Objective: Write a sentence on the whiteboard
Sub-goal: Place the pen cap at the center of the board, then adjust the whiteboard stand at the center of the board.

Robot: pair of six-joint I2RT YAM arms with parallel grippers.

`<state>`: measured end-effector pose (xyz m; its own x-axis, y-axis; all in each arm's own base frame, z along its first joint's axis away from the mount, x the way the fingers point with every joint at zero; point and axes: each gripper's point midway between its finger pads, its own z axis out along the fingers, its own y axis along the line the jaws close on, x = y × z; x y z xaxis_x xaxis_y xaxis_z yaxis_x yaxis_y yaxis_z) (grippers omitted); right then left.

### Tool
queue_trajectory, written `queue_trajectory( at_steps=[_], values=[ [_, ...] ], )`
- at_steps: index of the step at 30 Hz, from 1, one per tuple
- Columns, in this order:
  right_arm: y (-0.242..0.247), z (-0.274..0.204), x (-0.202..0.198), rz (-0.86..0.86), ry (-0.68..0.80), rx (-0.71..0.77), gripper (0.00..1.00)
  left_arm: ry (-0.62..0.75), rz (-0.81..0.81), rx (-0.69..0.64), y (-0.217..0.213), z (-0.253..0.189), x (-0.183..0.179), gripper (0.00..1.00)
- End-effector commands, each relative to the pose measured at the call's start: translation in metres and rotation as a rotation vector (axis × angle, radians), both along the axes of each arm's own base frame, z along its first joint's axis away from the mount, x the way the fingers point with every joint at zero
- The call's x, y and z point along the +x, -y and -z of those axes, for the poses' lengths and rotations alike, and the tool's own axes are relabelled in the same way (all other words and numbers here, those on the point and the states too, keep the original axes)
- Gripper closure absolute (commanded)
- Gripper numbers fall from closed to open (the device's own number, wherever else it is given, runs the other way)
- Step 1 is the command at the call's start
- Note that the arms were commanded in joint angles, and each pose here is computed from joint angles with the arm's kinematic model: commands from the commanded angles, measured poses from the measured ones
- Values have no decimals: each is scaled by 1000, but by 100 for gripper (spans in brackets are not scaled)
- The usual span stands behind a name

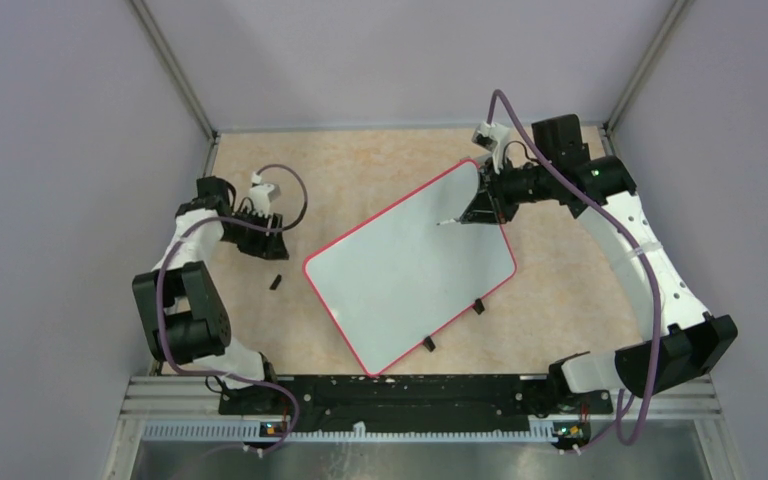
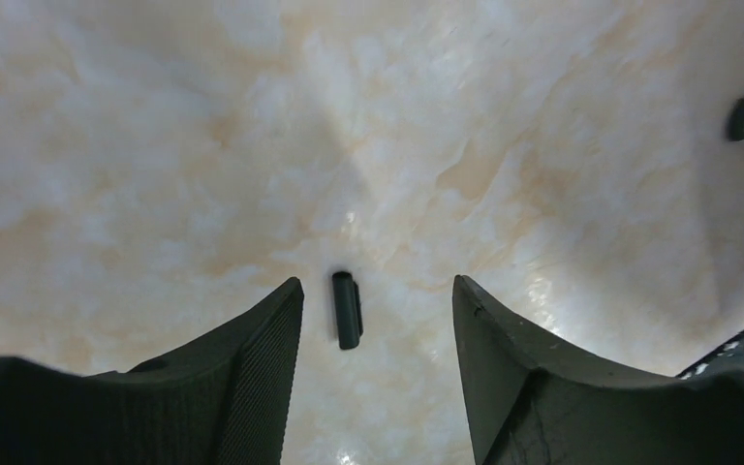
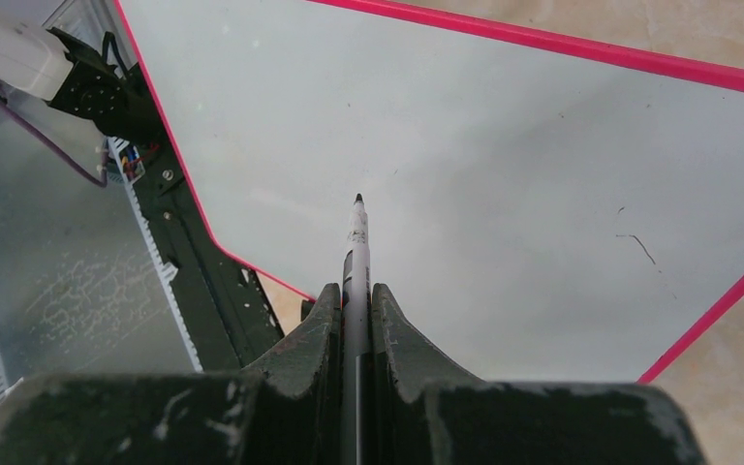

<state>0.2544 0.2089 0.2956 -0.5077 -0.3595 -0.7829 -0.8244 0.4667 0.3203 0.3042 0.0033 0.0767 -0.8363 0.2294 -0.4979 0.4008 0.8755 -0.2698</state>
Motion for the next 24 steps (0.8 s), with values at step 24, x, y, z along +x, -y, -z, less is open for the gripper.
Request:
queue_trajectory(
  at_steps=[24],
  values=[
    [-3, -29, -14, -35, 48, 45, 100, -173, 290, -482, 149, 27, -8, 56]
  ],
)
